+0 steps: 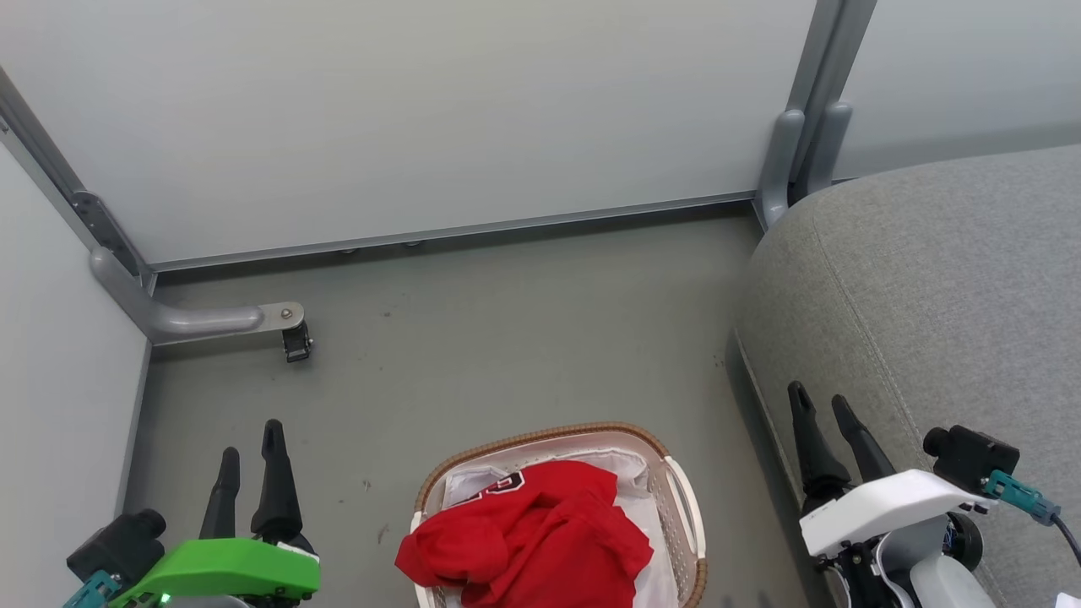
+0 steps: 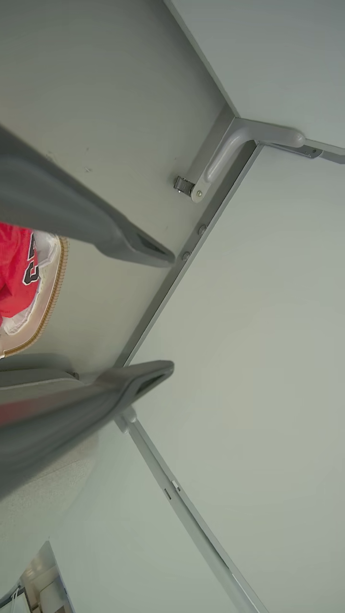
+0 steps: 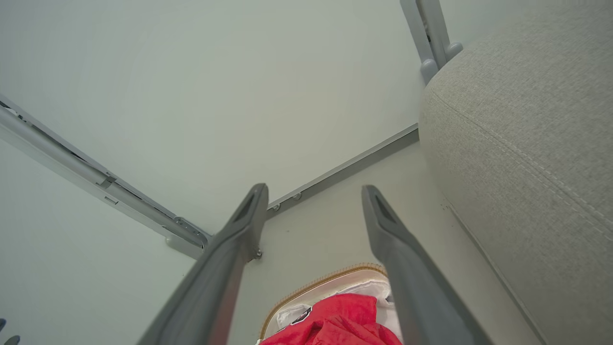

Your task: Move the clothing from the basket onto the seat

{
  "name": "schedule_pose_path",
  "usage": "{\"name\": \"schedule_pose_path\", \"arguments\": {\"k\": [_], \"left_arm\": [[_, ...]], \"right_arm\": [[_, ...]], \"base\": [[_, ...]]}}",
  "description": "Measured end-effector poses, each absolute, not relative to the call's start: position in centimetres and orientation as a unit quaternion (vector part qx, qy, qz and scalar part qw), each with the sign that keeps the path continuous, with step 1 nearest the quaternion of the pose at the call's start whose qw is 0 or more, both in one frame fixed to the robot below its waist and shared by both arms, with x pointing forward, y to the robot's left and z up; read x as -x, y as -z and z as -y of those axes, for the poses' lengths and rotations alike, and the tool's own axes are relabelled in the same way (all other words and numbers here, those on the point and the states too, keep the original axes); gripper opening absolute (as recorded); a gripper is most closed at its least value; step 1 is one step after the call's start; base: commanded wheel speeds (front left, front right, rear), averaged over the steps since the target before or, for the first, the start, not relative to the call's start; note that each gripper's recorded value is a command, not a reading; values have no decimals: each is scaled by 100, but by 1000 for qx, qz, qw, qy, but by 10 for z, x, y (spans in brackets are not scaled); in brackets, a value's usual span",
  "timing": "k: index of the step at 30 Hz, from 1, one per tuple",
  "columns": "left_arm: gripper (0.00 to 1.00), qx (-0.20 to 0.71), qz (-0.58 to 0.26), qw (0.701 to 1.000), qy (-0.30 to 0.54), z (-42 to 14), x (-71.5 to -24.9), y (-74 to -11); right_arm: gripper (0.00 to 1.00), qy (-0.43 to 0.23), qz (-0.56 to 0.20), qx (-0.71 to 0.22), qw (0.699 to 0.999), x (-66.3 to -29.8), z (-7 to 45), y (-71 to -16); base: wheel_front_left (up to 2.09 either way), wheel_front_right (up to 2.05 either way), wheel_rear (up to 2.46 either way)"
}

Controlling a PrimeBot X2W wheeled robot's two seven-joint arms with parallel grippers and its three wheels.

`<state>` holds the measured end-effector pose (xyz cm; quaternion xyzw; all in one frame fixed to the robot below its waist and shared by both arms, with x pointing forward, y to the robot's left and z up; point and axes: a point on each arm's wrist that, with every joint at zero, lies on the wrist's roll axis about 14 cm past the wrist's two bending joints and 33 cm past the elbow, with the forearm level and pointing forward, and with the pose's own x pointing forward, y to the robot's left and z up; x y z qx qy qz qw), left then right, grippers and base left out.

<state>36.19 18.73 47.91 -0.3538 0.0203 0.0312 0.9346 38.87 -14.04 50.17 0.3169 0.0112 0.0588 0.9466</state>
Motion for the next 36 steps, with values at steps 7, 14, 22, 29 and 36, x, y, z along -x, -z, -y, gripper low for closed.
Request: {"name": "schedule_pose_path", "arguments": {"k": [7,14,22,29,36], "left_arm": [[100,312,-23,949,-29,-186,-360,-476],[100,280,-28,959,-26,-184,-358,-472],[100,248,-31,968,-19,-180,-356,-469],[100,222,-36,974,-15,-178,-352,-464],[100,196,-38,980,-8,-175,-350,-462]], "right_arm": [[100,-71,-12,-276,959,-388,134,-499],[100,-84,-12,-238,968,-386,127,-498],[100,-98,-9,-201,975,-385,120,-497],[100,-110,-5,-172,979,-384,114,-497],[100,-122,-3,-148,981,-382,108,-496]], "base": [[0,0,0],[0,0,0],[0,0,0],[0,0,0],[0,0,0]]}}
